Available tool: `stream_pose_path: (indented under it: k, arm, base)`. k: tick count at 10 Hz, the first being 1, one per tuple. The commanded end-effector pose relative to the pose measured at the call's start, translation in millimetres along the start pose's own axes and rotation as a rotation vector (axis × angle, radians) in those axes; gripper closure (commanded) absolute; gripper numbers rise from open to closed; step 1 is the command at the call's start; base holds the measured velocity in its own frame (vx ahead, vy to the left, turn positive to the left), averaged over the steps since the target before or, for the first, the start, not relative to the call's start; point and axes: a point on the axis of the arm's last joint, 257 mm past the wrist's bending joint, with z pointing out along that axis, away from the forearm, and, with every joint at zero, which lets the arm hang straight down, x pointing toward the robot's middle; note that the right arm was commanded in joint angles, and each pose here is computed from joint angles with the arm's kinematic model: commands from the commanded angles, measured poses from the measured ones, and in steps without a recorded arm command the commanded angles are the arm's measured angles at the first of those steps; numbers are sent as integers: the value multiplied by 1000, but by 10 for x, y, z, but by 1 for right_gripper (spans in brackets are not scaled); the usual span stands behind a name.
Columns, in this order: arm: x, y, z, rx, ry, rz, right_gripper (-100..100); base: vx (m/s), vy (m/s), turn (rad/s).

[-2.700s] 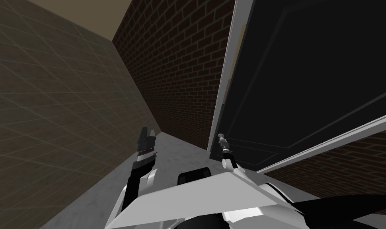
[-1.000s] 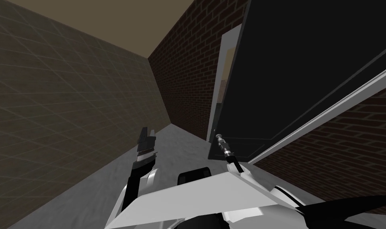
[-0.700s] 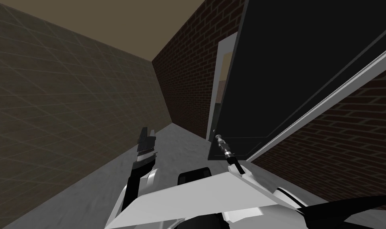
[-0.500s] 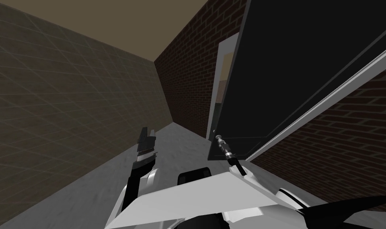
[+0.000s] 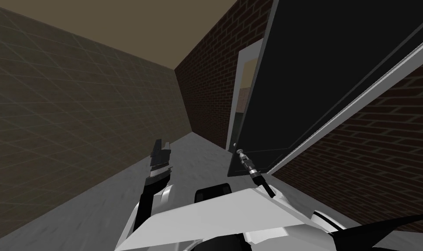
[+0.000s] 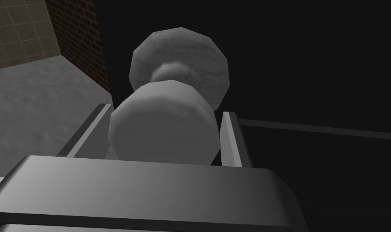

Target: Pull the door open

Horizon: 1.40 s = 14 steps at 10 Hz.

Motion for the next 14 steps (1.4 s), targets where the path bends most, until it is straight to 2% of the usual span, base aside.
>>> stream_pose_path:
  k: [1, 2, 3, 9, 11, 12, 14]
  arm:
    - [1, -3, -74, 21, 0, 2, 100]
    - [3, -5, -53, 14, -1, 1, 100]
    - [-16, -16, -136, 32, -5, 1, 100]
    - [-3, -9, -339, 83, 0, 2, 100]
    - [1, -9, -401, 99, 0, 3, 100]
    - [-15, -18, -369, 95, -2, 2, 100]
    - [-22, -10, -444, 111, -2, 3, 100]
  base:
    - [-211, -42, 84]
    - [-96, -17, 18]
    - [-153, -25, 149]
    - [-197, -65, 131]
    - [-196, -76, 110]
    - [-100, -24, 30]
    - [-152, -56, 146]
